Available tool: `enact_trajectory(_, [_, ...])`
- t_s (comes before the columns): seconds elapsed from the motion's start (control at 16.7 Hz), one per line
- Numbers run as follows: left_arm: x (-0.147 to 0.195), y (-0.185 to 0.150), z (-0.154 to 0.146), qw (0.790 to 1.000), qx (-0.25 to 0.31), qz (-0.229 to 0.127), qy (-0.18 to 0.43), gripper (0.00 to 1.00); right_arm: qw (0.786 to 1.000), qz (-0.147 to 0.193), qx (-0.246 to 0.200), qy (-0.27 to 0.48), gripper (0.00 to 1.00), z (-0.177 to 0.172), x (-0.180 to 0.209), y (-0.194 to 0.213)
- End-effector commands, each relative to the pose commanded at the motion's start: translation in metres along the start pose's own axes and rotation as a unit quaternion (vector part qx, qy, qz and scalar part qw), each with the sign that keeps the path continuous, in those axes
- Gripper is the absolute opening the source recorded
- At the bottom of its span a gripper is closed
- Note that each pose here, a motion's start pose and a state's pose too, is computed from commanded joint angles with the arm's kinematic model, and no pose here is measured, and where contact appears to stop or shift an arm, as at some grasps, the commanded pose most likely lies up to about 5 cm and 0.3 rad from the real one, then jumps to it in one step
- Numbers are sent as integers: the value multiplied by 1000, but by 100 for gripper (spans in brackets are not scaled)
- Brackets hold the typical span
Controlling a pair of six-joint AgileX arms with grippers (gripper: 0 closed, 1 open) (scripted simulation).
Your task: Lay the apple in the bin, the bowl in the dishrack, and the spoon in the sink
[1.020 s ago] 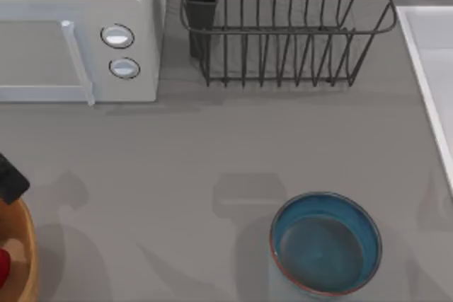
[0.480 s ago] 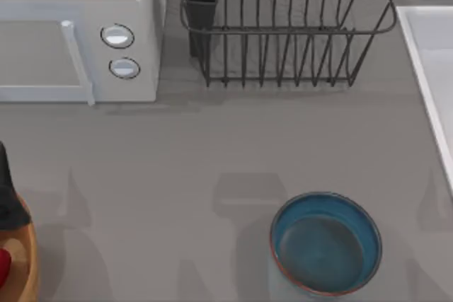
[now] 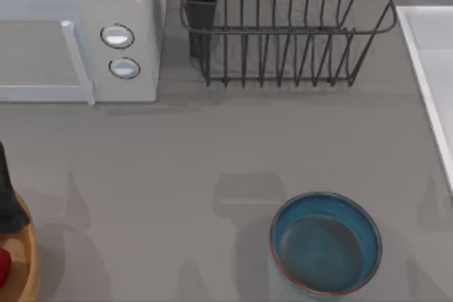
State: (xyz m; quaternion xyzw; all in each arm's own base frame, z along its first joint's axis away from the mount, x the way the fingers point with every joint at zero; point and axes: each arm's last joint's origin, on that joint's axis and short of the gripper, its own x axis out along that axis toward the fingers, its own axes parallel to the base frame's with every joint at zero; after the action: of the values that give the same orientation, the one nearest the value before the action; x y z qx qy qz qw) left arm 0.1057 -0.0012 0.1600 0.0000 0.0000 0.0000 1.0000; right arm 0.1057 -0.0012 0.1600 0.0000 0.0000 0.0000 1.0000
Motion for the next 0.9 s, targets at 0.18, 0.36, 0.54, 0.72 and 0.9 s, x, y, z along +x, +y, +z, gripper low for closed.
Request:
enact_trajectory(0.18, [0,0,0,1000,0,0,0,100,999,16,11,31,100,8,1,4])
enact_trajectory(0.36, [0,0,0,1000,0,0,0,100,992,55,35,110,100,29,5,13])
enact_trajectory(0.54, [0,0,0,1000,0,0,0,100,967,80,53,235,100,49,19,25])
enact_trajectory(0.72, [0,0,0,1000,0,0,0,100,932,82,66,347,100,60,39,39])
enact_trajectory(0.9, [0,0,0,1000,0,0,0,100,903,71,89,415,100,75,55,51])
